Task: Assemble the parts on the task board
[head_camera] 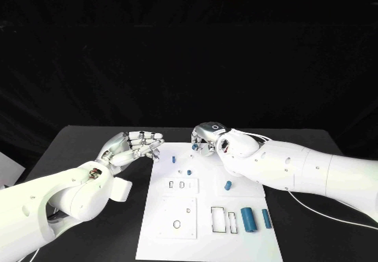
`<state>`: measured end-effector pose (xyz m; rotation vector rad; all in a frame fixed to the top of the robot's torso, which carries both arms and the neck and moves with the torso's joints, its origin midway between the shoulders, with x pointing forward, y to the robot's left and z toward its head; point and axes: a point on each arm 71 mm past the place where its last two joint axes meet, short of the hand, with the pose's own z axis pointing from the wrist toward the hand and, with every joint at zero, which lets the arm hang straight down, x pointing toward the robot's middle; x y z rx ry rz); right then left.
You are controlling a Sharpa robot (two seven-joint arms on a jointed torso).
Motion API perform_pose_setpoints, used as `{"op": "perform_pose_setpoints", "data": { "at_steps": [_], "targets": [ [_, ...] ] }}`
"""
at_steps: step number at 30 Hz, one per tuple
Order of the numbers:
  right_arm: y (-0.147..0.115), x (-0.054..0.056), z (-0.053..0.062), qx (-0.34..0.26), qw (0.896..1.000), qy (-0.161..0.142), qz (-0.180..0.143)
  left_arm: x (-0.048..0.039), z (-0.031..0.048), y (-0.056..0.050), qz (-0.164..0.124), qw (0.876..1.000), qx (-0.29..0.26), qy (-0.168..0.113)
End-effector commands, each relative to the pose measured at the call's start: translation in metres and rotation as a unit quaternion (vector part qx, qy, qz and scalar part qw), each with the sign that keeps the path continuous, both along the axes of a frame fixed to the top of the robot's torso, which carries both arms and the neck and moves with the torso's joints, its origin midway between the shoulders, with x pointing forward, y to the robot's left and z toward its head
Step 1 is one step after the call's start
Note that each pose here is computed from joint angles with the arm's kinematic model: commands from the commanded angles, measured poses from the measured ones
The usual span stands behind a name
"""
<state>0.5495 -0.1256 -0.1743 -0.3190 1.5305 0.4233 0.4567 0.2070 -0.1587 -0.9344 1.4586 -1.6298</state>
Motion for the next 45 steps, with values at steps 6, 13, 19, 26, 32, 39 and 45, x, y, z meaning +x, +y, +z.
{"op": "perform_pose_setpoints", "data": {
  "at_steps": [6,13,19,26,32,39,45],
  "targets": [
    [-0.002,-0.002,-0.004,-0.011,1.0,0.01,0.004,0.0008,0.0013,0.0,-0.006,1.0,-0.004,-0.002],
    [-0.001,-0.003,-0.003,-0.007,1.0,0.008,0.004,0.0013,0.001,0.0,-0.006,1.0,-0.003,-0.001],
    [0.0,-0.002,-0.003,-0.002,1.0,0.006,0.002,0.0014,0.0009,0.0,-0.005,1.0,-0.003,-0.001],
    [-0.002,-0.001,-0.003,0.001,1.0,0.005,0.0,0.0015,0.0009,0.001,-0.004,1.0,-0.002,0.0],
    [-0.014,-0.005,-0.001,0.007,1.0,0.001,-0.004,0.0018,0.0007,0.003,-0.003,1.0,-0.001,0.0],
    [-0.054,-0.021,0.012,0.071,0.997,-0.02,-0.017,0.0029,0.0003,0.007,0.003,1.0,0.001,0.0],
    [-0.091,-0.032,0.022,0.137,0.989,0.002,-0.047,0.0039,-0.0002,0.01,0.006,1.0,0.002,0.0]
  ]
}}
